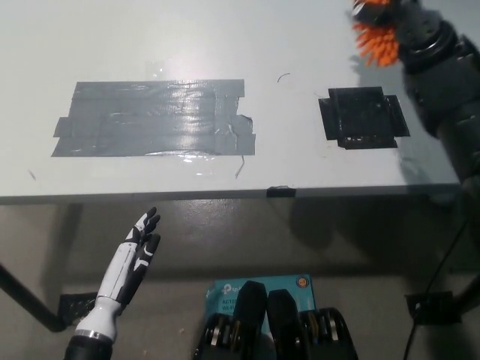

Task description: A person hands an oraange duster to the robot and the robot grabs it with its right hand and places it on the black marked spot infron tof it on the desk

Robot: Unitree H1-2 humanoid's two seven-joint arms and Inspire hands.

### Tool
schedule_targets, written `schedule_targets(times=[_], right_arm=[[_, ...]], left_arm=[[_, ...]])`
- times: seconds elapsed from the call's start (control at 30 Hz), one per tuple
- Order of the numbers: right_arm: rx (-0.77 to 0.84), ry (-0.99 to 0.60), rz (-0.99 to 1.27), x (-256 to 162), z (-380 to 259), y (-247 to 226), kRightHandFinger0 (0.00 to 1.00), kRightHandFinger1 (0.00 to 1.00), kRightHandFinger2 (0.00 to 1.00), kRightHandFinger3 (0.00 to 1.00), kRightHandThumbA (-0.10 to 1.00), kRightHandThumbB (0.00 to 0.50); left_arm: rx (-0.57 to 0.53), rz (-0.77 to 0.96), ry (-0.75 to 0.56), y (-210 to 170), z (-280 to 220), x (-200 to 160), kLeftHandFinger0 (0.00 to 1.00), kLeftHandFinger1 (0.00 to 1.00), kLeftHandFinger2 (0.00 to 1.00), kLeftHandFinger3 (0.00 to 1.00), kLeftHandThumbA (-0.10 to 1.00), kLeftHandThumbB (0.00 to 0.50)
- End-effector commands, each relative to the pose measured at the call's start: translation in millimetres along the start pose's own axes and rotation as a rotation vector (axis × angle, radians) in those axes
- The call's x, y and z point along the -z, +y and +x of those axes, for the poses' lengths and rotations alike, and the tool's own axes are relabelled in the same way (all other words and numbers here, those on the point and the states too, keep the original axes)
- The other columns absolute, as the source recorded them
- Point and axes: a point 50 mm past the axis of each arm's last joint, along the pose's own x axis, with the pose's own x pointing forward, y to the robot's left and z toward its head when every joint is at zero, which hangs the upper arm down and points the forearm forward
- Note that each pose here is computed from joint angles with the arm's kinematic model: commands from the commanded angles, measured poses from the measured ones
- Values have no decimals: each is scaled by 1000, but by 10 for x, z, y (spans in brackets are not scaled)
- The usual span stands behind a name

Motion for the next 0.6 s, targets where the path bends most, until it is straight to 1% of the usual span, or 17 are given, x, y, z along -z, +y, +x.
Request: schedule_targets(times=[0.0, 0.03, 0.07, 0.13, 0.17, 0.23, 0.27, 0.3, 0.37, 0.4, 0.43, 0.5, 0.57], right_arm=[[38, -75, -29, -149, 7, -318, 150, 671, 987, 935, -100, 192], [33, -69, -33, -102, 4, -324, 137, 659, 987, 951, -100, 187], [23, -59, -44, -45, 1, -333, 135, 678, 1000, 970, -100, 187], [3, -42, -58, 66, -11, -349, 164, 728, 1000, 1000, -100, 176], [-12, -29, -70, 158, -24, -368, 193, 762, 1000, 1000, -100, 186], [-20, -18, -81, 239, -35, -376, 187, 757, 1000, 1000, -100, 188], [-23, -13, -93, 292, -41, -375, 210, 776, 1000, 1000, -100, 186], [-25, -6, -107, 354, -46, -365, 244, 779, 1000, 1000, -100, 187], [-38, 25, -123, 534, -60, -277, 199, 725, 1000, 943, -100, 180], [-48, 35, -118, 585, -65, -243, 197, 728, 1000, 941, -100, 190], [-56, 41, -110, 630, -71, -216, 204, 740, 1000, 944, -100, 195], [-78, 50, -92, 738, -103, -125, 217, 750, 1000, 995, -100, 194], [-87, 56, -101, 753, -110, -80, 220, 741, 1000, 999, -100, 200]], left_arm=[[-9, 3, -52, 45, 50, -91, 1000, 1000, 1000, 1000, 1000, 177], [-10, 4, -51, 47, 50, -94, 1000, 1000, 1000, 1000, 1000, 177], [-11, 2, -57, 49, 56, -96, 1000, 1000, 1000, 1000, 1000, 169], [-12, -2, -66, 47, 69, -98, 1000, 1000, 1000, 1000, 1000, 159], [-12, -2, -73, 47, 94, -104, 1000, 1000, 1000, 1000, 1000, 162], [-11, -4, -72, 39, 102, -108, 1000, 1000, 1000, 1000, 1000, 165], [-9, -4, -70, 37, 108, -110, 1000, 1000, 1000, 1000, 1000, 169], [-9, -1, -68, 37, 114, -112, 1000, 1000, 1000, 1000, 1000, 171], [-11, 3, -66, 52, 121, -112, 1000, 1000, 1000, 1000, 1000, 169], [-11, 2, -66, 56, 122, -108, 1000, 1000, 1000, 1000, 1000, 167], [-11, 0, -66, 51, 120, -104, 1000, 1000, 1000, 1000, 1000, 167], [-7, -2, -59, 25, 109, -103, 1000, 1000, 1000, 1000, 1000, 174], [-8, 3, -53, 31, 118, -112, 1000, 1000, 1000, 1000, 1000, 184]])
